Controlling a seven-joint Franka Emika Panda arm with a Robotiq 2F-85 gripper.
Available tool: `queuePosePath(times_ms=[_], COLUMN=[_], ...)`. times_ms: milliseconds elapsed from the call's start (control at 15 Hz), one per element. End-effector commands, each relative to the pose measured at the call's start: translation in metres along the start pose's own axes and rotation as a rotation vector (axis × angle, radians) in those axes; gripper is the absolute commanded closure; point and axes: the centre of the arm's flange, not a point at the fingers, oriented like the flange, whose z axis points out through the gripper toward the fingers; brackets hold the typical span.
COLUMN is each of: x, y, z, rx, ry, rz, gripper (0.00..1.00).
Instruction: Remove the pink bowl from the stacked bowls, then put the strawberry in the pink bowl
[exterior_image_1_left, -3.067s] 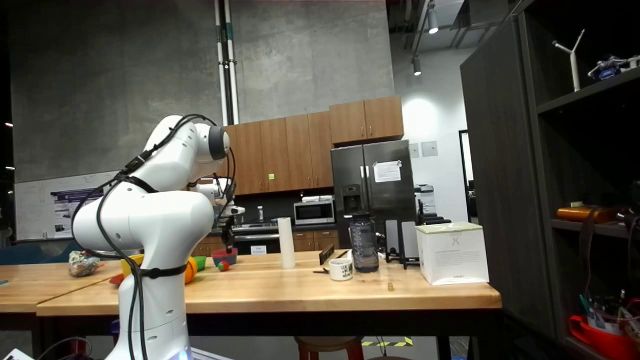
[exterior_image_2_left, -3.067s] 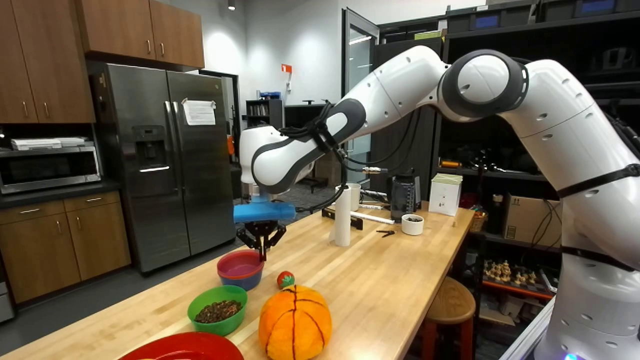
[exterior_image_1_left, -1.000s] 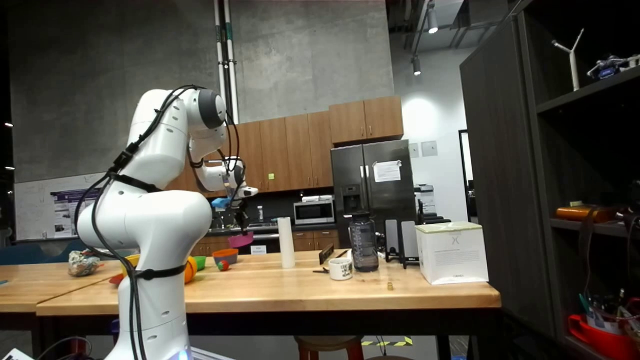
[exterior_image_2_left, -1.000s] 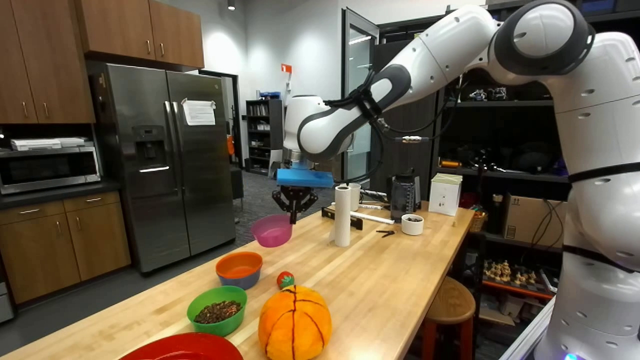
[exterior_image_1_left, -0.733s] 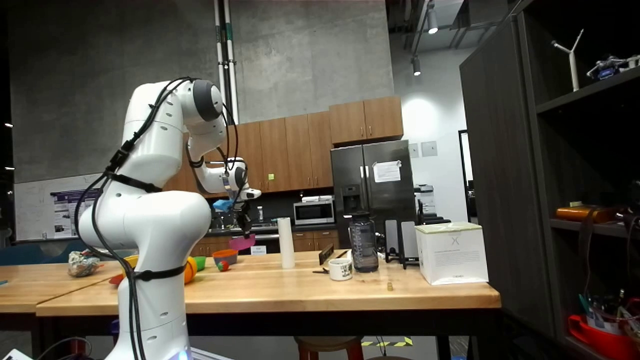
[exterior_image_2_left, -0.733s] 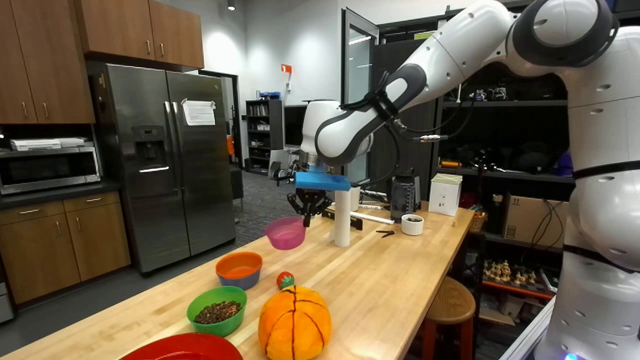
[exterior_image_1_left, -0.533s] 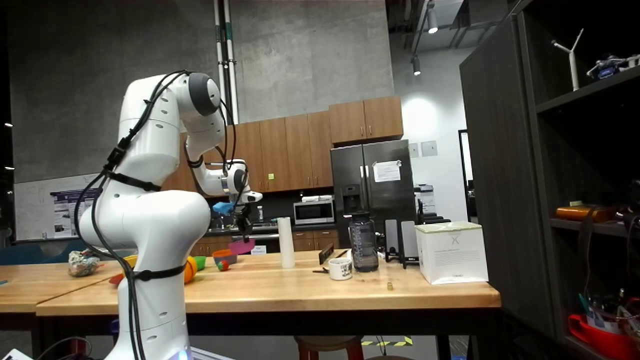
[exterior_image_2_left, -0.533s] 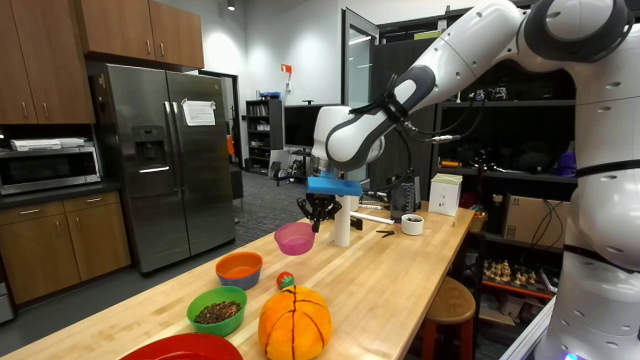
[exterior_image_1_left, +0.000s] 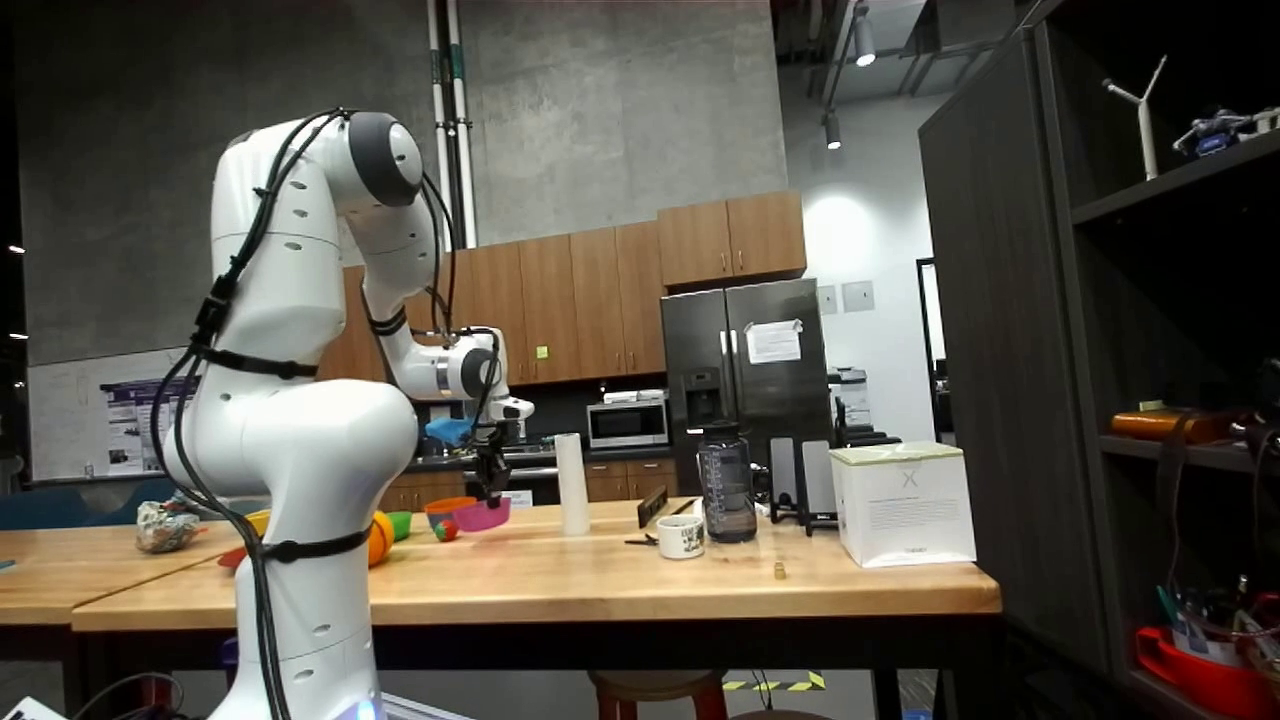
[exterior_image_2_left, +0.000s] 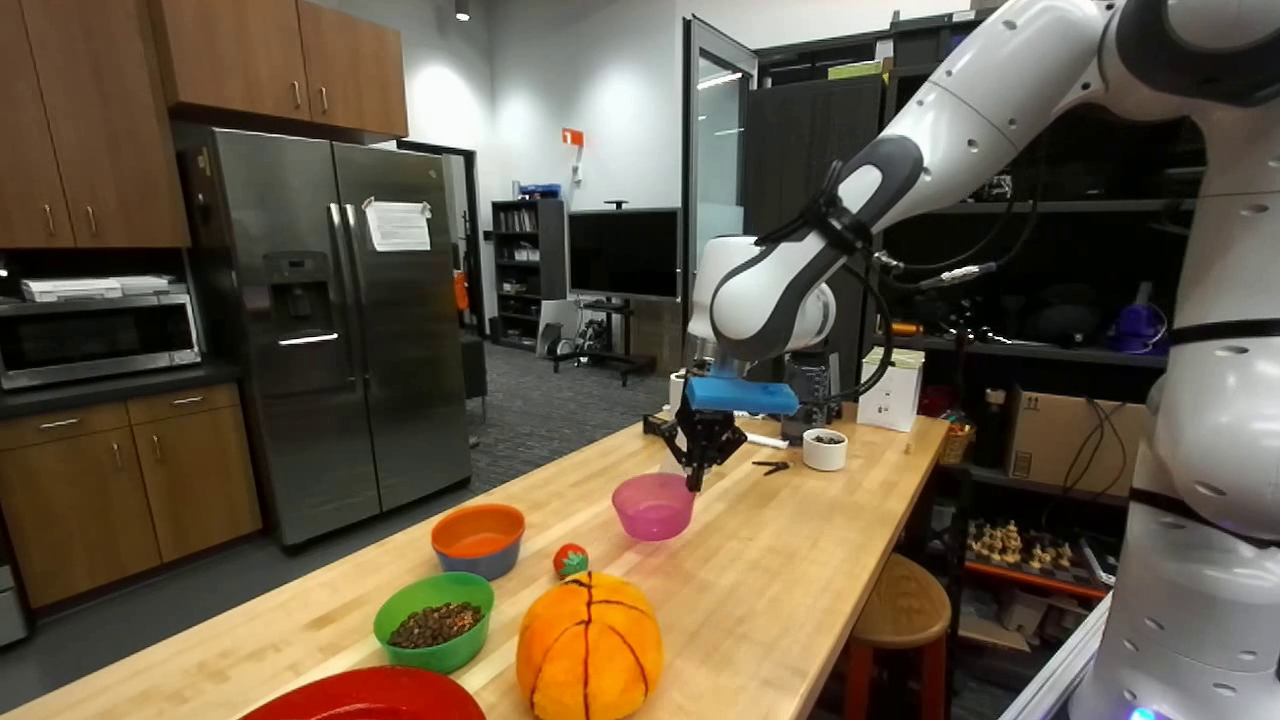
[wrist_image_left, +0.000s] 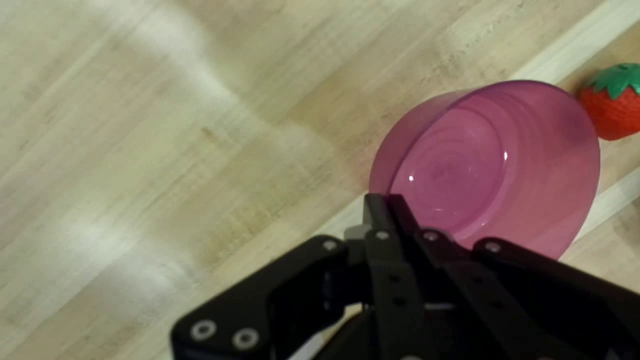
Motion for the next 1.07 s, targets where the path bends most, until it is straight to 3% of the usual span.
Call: queuePosePath(times_ms=[0,333,1000], x=[-0.018,-0.022,0.004], y=[0.052,0.112,0.213], z=[-0.023,-0.028,-0.036], rx=[0.015,-0.016,-0.035], ry=[0.004,0.009,0.04], rz=[-0.025,0.021,0.271], gripper=[0.99,0.99,0.99])
